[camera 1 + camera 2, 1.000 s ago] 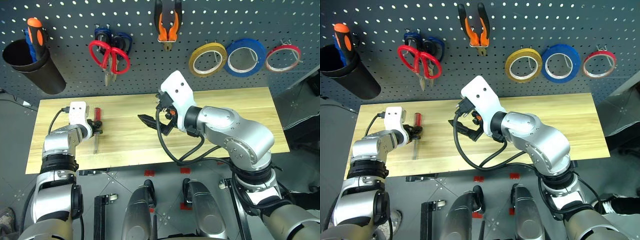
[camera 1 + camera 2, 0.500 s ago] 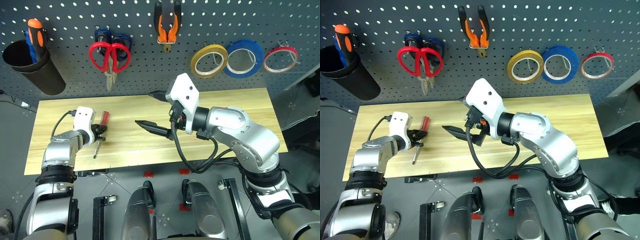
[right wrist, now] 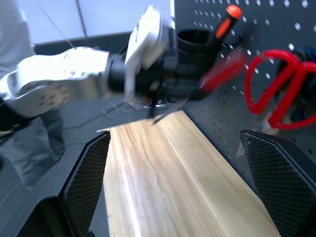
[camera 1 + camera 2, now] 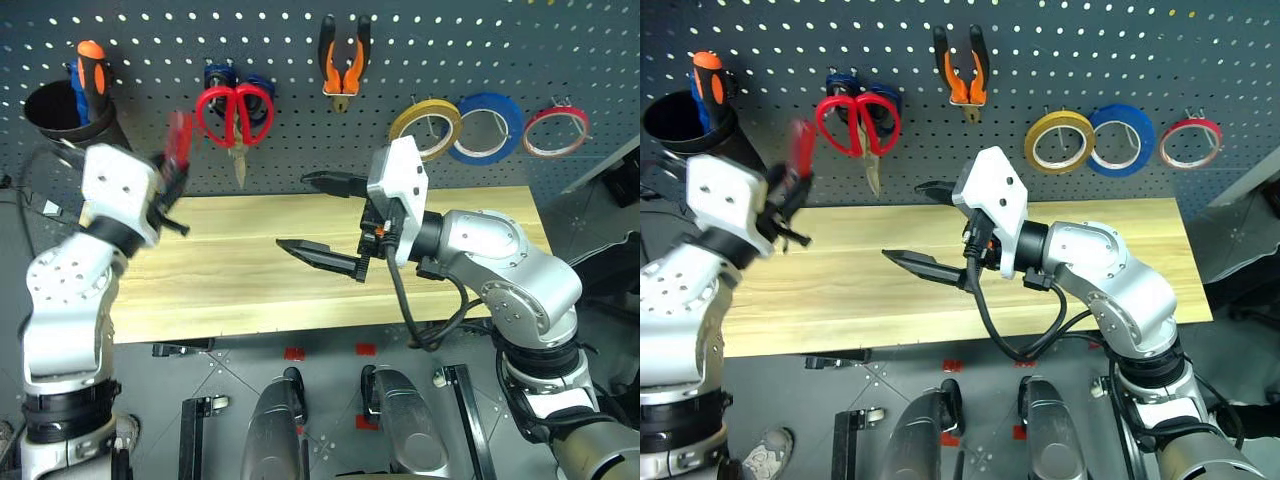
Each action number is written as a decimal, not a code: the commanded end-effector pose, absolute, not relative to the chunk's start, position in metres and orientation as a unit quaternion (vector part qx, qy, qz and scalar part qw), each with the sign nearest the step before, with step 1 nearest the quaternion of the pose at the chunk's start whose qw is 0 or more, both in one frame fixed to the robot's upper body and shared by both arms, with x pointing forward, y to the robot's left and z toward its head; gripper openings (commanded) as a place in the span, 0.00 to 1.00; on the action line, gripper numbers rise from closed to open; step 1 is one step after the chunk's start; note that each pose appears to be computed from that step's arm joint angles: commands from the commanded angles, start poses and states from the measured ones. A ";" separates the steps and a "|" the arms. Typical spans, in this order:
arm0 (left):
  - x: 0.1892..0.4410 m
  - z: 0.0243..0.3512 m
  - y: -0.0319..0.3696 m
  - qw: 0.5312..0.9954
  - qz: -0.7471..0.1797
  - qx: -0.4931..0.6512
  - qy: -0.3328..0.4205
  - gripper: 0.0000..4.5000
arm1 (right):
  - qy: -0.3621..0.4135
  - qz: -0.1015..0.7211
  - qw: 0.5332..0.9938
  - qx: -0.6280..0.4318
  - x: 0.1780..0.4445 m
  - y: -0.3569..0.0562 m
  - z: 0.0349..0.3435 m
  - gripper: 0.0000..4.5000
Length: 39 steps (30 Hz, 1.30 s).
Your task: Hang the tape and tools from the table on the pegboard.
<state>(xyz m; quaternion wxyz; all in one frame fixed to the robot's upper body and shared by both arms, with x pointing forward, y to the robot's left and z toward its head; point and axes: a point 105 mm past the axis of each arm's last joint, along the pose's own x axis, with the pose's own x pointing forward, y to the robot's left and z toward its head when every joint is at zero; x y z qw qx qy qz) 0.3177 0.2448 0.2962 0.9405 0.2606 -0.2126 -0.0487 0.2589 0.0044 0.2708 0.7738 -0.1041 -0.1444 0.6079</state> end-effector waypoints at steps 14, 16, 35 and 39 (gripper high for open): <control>0.309 0.416 0.286 0.886 0.081 0.177 -0.420 0.18 | -0.172 0.557 0.807 -0.090 0.278 0.015 0.309 1.00; 0.309 0.419 0.290 0.887 0.086 0.169 -0.422 0.18 | -0.171 0.559 0.806 -0.090 0.277 0.016 0.308 1.00; 0.308 0.415 0.278 0.881 0.074 0.190 -0.427 0.18 | -0.159 0.593 0.784 -0.095 0.267 0.017 0.301 1.00; 0.300 0.429 0.287 0.868 0.103 0.193 -0.446 0.18 | -0.160 0.591 0.785 -0.092 0.267 0.017 0.303 1.00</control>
